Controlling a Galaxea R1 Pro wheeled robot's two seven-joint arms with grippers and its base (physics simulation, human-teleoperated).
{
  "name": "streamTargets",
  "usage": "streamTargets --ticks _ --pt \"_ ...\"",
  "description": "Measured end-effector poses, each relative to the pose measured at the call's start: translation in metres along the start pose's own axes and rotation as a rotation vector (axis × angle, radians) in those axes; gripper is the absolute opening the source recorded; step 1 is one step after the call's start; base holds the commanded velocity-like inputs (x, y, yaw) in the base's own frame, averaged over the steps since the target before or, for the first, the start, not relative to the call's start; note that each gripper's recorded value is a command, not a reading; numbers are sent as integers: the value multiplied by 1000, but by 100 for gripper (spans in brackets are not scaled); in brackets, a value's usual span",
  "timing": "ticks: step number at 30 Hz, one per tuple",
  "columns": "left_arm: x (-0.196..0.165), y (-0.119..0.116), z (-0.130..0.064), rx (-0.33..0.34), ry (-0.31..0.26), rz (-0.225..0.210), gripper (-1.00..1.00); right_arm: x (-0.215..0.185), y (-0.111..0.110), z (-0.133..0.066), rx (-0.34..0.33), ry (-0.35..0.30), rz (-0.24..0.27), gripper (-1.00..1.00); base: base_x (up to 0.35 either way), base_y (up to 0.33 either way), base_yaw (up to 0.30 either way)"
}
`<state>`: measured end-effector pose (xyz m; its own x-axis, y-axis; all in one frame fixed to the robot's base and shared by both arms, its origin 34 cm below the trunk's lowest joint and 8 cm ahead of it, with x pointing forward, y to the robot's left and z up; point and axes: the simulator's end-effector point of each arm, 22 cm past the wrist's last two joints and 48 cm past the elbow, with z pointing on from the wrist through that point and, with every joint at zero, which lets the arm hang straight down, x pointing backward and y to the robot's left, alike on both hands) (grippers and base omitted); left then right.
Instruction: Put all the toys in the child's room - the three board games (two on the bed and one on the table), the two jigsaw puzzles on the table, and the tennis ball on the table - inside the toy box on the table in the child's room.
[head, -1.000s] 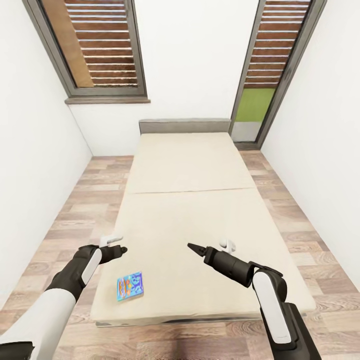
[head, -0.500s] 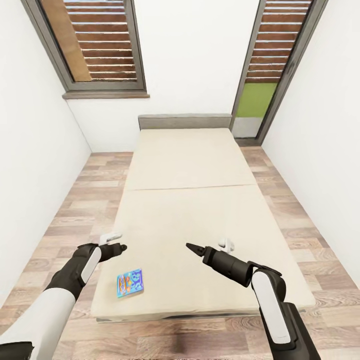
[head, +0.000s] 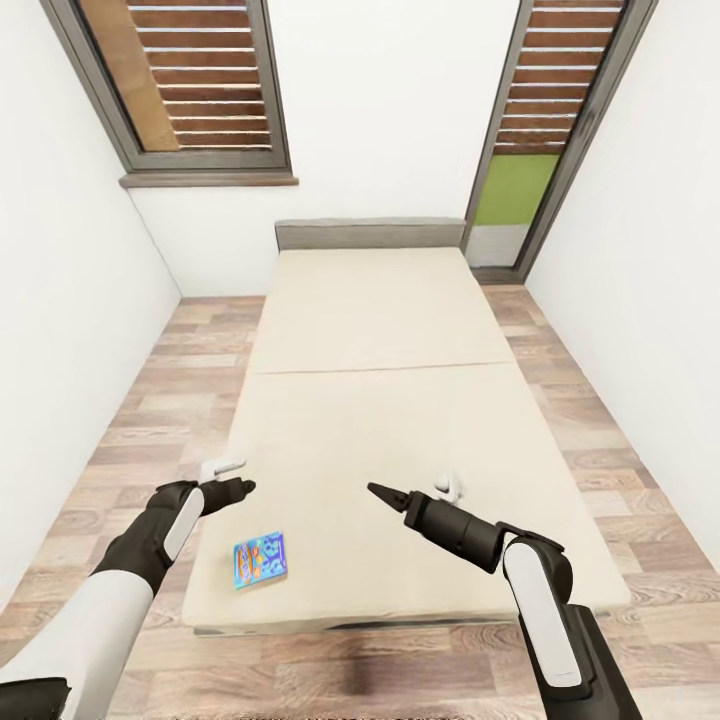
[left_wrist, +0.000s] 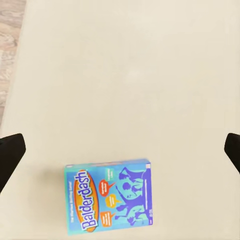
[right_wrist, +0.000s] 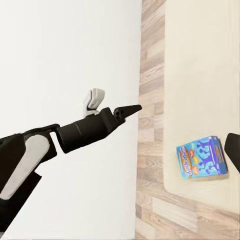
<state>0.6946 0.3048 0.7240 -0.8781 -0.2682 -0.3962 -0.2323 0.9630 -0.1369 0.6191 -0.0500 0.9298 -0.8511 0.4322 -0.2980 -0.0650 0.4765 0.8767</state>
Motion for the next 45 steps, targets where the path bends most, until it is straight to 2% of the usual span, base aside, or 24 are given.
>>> streamTargets --ticks 6,12,45 --pt "3 -1 4 0 6 0 100 1 24 0 -124 0 5 100 0 0 0" --pt "8 -3 8 1 15 1 100 -1 30 -2 -173 -2 8 100 0 0 0" --pt "33 6 30 -16 63 1 100 11 5 6 -145 18 51 100 0 0 0"
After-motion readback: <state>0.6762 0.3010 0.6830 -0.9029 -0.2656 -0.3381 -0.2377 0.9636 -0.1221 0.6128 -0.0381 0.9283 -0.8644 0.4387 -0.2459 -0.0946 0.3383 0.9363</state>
